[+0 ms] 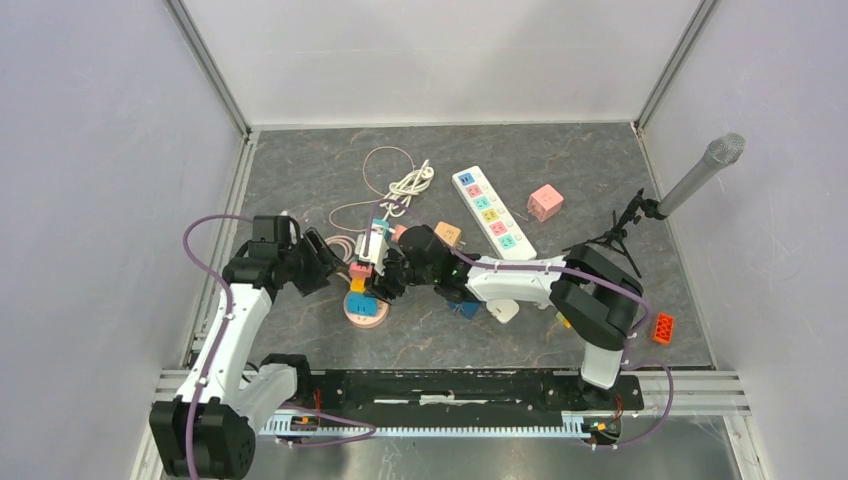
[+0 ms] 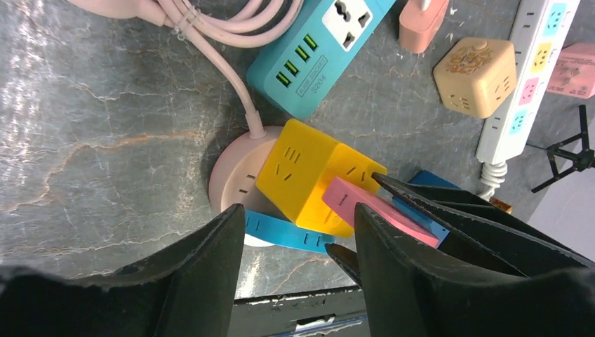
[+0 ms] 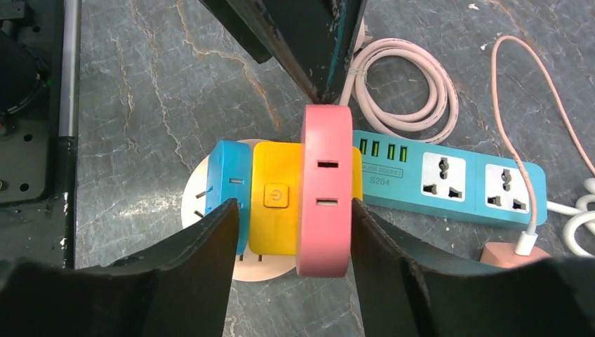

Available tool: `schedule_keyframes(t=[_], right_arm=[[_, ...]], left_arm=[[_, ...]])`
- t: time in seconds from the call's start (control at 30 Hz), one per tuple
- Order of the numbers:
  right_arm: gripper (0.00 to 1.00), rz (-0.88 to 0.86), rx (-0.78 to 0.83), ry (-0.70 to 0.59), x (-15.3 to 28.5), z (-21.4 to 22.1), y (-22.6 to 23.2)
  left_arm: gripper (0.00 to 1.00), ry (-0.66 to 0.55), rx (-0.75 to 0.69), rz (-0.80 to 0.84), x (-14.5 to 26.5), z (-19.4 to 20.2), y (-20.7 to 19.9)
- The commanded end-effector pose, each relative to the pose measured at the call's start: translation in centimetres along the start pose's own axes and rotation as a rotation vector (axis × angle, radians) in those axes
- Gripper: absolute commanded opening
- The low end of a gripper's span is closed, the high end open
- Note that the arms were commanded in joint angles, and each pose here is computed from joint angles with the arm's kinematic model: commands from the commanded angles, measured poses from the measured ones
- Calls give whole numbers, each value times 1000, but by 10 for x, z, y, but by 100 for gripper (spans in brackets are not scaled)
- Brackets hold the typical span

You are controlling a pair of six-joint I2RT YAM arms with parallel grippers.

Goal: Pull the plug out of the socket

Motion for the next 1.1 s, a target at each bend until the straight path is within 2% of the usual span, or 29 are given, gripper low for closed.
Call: schedule_keyframes(t=[0.0, 0.2, 0.3, 0.43, 0.53, 0.67, 0.9, 1.07], right_arm=[[64, 44, -12, -86, 8, -19, -7], [63, 92, -54, -145, 8, -32, -18], [55, 105, -73, -146, 7, -32, -23], [30, 104, -100, -153, 7, -32, -29], [13, 84, -128, -156, 5, -30, -30], [0, 33, -201, -146, 1, -25, -29], [0, 5, -308, -62, -8, -15, -33], [0, -19, -379, -37, -14, -11, -32]], left_arm=[[64, 32, -13, 90, -2, 1, -13], [63, -89, 4, -19, 5, -11, -1], [63, -110, 11, -12, 8, -11, -1], [61, -106, 10, -12, 8, -9, 1], [59, 1, -15, 97, 3, 2, -10], [52, 111, -22, 161, -7, 13, -16], [45, 141, -11, 135, -14, 18, -11], [40, 76, 6, 72, -12, 14, -2]])
Point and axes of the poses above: each gripper's point midway between its finger pads, its own x axis back along the fingers, its own y axis along the line the jaws close on, z = x × y, the point moved 6 cm from there along x, back along the fingers, and after that the axes turned 15 degrees about x, right-handed, at the moved point
